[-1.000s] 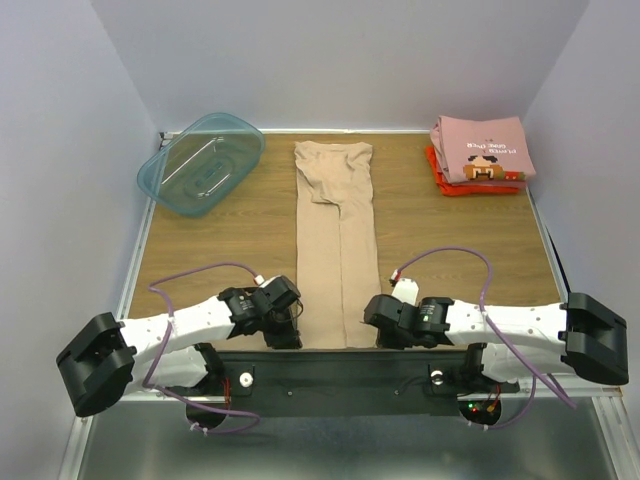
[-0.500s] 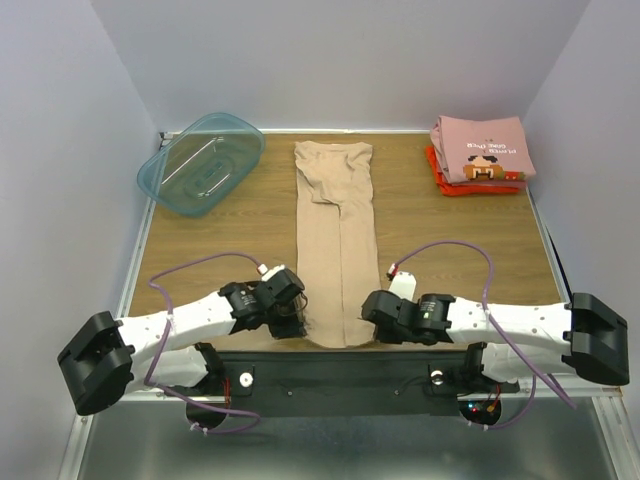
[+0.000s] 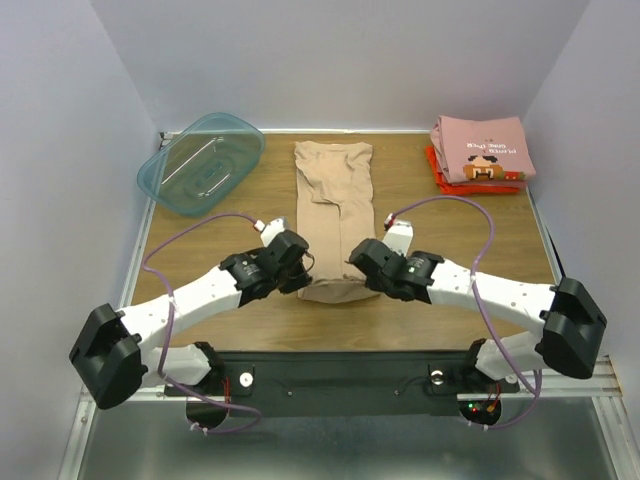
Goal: Fold and stack the t-shirts
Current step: Fold the tshirt
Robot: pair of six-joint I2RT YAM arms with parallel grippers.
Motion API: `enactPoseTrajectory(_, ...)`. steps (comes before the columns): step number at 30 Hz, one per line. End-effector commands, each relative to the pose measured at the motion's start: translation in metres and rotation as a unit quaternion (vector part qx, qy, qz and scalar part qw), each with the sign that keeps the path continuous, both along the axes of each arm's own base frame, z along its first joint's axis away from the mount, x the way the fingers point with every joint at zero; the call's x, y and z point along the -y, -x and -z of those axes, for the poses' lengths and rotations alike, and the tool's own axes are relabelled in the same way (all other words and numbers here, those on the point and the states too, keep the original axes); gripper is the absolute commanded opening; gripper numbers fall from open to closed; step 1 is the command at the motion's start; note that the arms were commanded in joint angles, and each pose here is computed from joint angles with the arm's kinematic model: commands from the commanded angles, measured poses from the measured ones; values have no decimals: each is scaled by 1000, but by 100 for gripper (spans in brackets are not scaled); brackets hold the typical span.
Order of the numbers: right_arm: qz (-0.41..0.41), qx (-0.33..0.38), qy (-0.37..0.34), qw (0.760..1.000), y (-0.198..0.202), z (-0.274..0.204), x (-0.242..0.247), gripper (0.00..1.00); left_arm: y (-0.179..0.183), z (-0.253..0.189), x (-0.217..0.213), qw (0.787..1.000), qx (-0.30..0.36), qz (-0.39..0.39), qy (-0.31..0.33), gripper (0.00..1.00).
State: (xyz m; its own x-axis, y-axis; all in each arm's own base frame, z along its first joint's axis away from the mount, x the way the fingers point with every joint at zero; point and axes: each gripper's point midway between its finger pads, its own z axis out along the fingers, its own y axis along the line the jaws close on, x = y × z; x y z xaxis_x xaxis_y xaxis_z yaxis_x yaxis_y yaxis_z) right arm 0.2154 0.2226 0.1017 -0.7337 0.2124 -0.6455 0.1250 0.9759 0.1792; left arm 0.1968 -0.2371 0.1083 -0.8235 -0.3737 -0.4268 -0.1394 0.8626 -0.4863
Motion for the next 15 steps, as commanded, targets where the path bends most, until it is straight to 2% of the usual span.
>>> enactPoseTrajectory(1, 20, 77, 24, 997, -52, -37, 3, 0, -53, -25, -4, 998, 62, -23, -9, 0)
enactPoseTrajectory(7, 26, 84, 8, 996, -108, -38, 1, 0, -99, -45, -9, 994, 96, -49, -19, 0)
enactPoseTrajectory(10, 24, 98, 2, 995, -132, -49, 0, 0, -116, -41, -13, 994, 94, -54, -34, 0)
enactPoseTrajectory(15, -1, 87, 6, 996, -161, -38, -7, 0, -142, -33, -20, 992, 87, -69, -53, 0)
